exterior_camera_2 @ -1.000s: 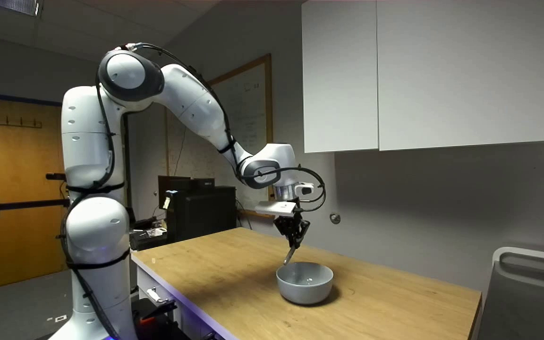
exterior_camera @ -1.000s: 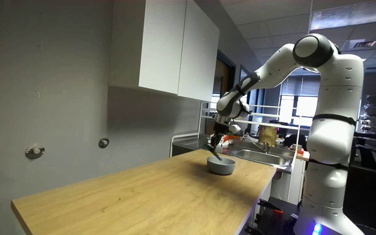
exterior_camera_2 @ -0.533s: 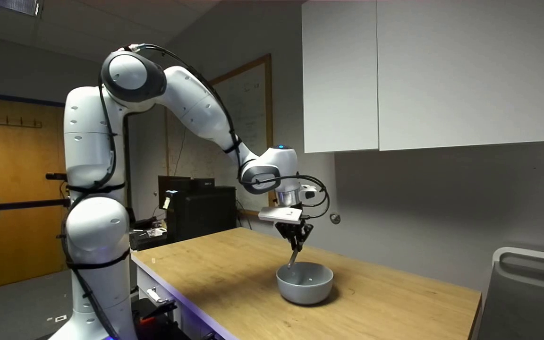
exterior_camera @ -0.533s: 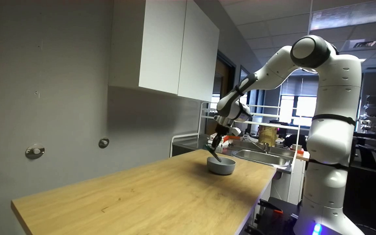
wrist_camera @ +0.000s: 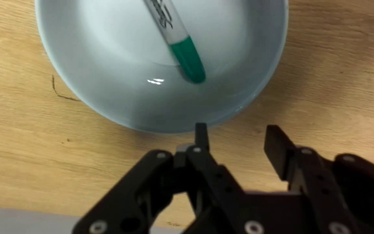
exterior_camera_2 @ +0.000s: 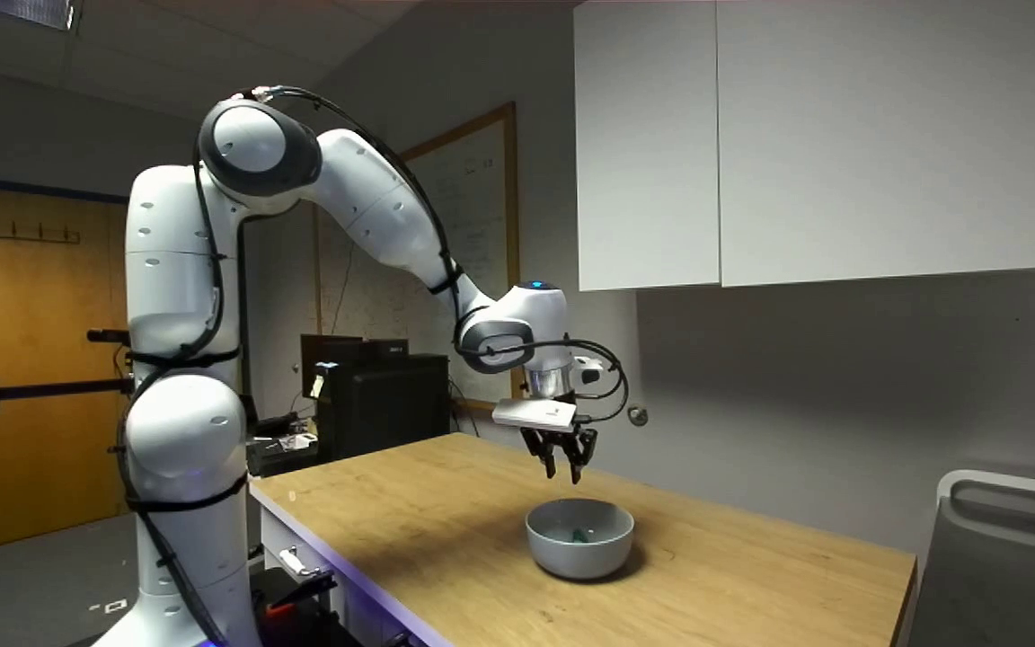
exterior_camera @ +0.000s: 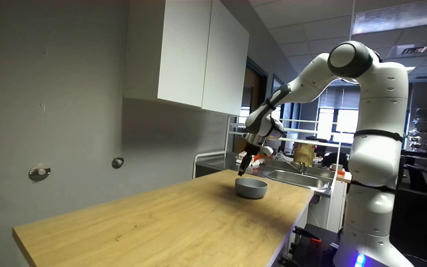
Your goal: Put the green marker in the white bowl
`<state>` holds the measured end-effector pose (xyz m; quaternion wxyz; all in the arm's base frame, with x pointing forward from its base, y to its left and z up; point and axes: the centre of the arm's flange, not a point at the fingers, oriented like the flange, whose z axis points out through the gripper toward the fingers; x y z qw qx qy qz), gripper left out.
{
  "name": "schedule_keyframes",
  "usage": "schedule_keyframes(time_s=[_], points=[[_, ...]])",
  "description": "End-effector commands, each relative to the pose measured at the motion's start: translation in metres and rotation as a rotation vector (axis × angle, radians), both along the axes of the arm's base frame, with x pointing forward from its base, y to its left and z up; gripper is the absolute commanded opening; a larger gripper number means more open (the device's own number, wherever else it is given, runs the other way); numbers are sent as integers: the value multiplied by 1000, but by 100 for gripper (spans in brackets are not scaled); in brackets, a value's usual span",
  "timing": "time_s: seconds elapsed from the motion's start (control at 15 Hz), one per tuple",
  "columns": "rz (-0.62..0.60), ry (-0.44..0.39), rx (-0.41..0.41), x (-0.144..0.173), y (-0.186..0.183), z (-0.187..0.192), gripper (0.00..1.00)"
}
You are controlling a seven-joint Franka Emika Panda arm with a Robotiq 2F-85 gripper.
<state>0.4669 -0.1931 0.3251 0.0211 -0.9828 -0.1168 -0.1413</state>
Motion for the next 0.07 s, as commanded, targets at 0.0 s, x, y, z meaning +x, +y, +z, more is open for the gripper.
schedule_keyframes(time_s=[0.0], points=[[0,0,0,0,0,0,51]])
